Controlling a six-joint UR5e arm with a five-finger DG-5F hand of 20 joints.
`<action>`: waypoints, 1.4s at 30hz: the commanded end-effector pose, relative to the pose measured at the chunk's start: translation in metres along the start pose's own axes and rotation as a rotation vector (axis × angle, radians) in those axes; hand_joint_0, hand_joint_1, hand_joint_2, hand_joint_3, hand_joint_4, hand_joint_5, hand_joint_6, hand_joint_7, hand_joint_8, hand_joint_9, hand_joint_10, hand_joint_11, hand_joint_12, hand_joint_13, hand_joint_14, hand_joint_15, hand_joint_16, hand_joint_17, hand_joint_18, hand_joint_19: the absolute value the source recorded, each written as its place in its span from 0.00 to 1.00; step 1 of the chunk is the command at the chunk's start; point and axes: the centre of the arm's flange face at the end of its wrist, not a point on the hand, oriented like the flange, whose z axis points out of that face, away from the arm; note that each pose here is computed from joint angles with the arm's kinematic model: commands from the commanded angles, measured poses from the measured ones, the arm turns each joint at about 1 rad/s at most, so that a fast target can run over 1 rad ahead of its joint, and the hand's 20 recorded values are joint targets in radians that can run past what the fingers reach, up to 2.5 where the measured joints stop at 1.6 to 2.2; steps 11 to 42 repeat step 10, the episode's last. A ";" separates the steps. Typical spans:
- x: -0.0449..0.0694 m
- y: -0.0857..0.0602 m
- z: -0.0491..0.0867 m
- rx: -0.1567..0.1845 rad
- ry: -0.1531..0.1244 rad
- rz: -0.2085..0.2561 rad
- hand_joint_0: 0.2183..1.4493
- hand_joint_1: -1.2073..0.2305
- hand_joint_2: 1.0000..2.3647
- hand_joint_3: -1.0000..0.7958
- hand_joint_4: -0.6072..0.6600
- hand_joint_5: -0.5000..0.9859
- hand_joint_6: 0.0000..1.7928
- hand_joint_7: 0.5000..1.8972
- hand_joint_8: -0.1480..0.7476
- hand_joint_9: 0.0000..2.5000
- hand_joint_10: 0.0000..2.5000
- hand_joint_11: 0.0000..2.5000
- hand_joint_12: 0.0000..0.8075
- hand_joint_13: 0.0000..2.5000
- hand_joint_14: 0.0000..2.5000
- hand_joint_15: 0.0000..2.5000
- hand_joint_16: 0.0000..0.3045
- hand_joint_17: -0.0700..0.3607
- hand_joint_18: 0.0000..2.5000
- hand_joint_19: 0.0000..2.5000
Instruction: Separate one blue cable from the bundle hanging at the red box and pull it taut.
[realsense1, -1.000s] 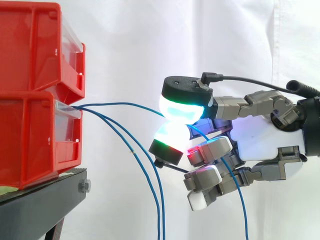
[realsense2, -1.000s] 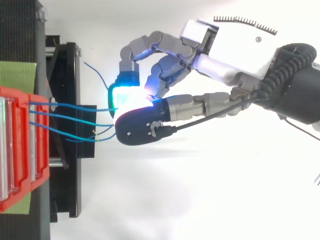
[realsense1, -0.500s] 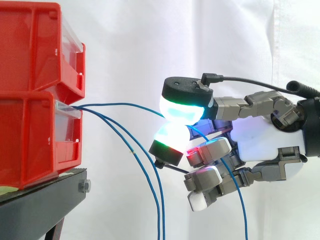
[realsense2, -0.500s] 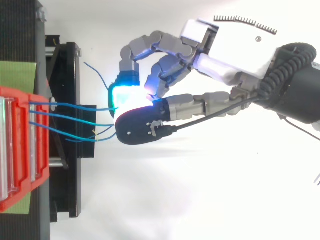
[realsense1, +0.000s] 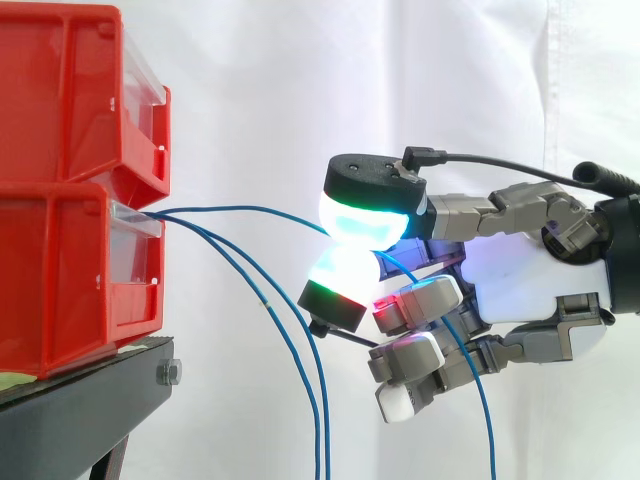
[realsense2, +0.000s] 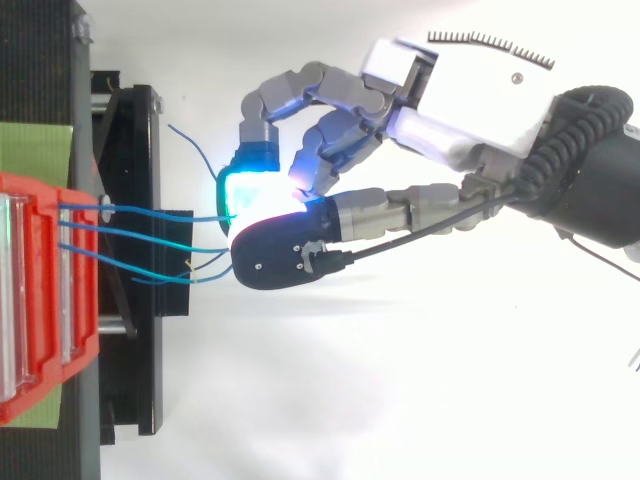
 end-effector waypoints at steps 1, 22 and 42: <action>0.000 -0.001 0.000 0.001 0.000 -0.001 0.31 0.33 0.01 0.47 0.47 0.24 0.50 0.45 0.44 0.36 0.31 0.58 0.41 0.43 0.00 0.62 0.17 0.43 0.27 0.31; 0.000 -0.001 0.000 0.001 0.000 -0.001 0.31 0.33 0.01 0.47 0.47 0.23 0.50 0.45 0.43 0.36 0.30 0.59 0.42 0.43 0.00 0.62 0.17 0.43 0.27 0.31; 0.000 -0.001 0.000 0.001 0.000 -0.001 0.31 0.33 0.01 0.47 0.47 0.23 0.50 0.45 0.43 0.36 0.30 0.59 0.42 0.43 0.00 0.62 0.17 0.43 0.27 0.31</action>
